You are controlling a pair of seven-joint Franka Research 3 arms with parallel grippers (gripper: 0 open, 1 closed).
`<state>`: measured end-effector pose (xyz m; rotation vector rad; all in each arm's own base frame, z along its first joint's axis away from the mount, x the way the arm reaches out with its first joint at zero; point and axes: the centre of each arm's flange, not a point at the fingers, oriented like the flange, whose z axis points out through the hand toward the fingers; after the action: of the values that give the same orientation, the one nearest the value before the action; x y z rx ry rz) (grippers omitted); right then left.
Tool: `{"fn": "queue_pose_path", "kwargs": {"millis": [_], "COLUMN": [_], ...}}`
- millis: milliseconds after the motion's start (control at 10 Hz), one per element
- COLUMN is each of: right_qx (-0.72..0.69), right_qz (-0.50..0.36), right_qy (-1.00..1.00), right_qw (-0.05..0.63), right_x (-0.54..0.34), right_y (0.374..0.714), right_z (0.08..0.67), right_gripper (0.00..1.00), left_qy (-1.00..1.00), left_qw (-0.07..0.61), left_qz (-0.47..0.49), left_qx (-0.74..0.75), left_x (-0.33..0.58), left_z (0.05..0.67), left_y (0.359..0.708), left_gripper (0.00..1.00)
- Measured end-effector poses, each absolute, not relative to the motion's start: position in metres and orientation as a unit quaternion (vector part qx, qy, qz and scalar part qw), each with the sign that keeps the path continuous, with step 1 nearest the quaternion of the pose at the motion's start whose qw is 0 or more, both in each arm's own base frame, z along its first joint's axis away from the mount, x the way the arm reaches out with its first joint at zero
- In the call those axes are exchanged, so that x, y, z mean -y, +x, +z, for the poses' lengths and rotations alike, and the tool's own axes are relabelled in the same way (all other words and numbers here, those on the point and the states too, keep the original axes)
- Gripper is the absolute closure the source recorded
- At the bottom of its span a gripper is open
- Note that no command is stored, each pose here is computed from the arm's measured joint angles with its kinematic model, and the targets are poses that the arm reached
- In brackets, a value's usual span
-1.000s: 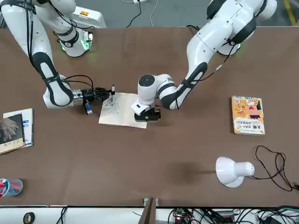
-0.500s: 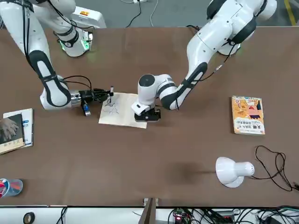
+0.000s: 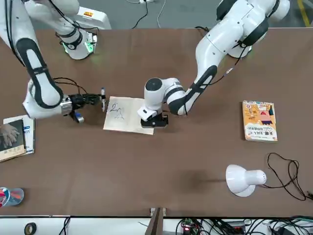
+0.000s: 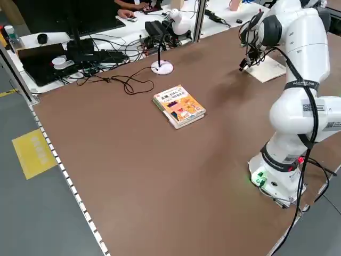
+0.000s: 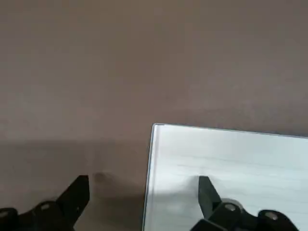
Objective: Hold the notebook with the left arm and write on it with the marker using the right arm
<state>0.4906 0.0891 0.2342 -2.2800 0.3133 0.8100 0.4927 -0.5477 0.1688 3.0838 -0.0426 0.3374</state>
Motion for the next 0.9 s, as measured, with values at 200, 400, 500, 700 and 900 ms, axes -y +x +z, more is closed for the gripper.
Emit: {"fn": "queue_pose_path", "kwargs": {"millis": [200, 400, 500, 700, 900], "right_qx": [-0.052, 0.019, 0.052, 0.098, 0.126], "right_qz": [0.282, 0.247, 0.222, 0.177, 0.155], "right_qy": [-0.904, -0.928, -0.937, -0.949, -0.957], "right_qw": [0.317, 0.280, 0.265, 0.243, 0.212], "right_x": [-0.063, -0.041, -0.031, -0.011, 0.007], "right_y": [0.501, 0.512, 0.519, 0.530, 0.541], "right_z": [0.250, 0.256, 0.257, 0.254, 0.246], "right_gripper": [0.82, 0.82, 0.82, 0.82, 0.82], "left_qy": [0.994, 0.994, 0.994, 0.994, 0.994], "left_qw": [0.020, 0.020, 0.020, 0.020, 0.021], "left_qz": [0.109, 0.109, 0.109, 0.109, 0.110], "left_qx": [0.014, 0.014, 0.014, 0.014, 0.013], "left_x": [0.548, 0.548, 0.548, 0.548, 0.549], "left_z": [0.169, 0.169, 0.169, 0.170, 0.171], "left_y": [0.493, 0.493, 0.493, 0.493, 0.494], "left_gripper": [0.00, 0.00, 0.00, 0.00, 0.00]}}
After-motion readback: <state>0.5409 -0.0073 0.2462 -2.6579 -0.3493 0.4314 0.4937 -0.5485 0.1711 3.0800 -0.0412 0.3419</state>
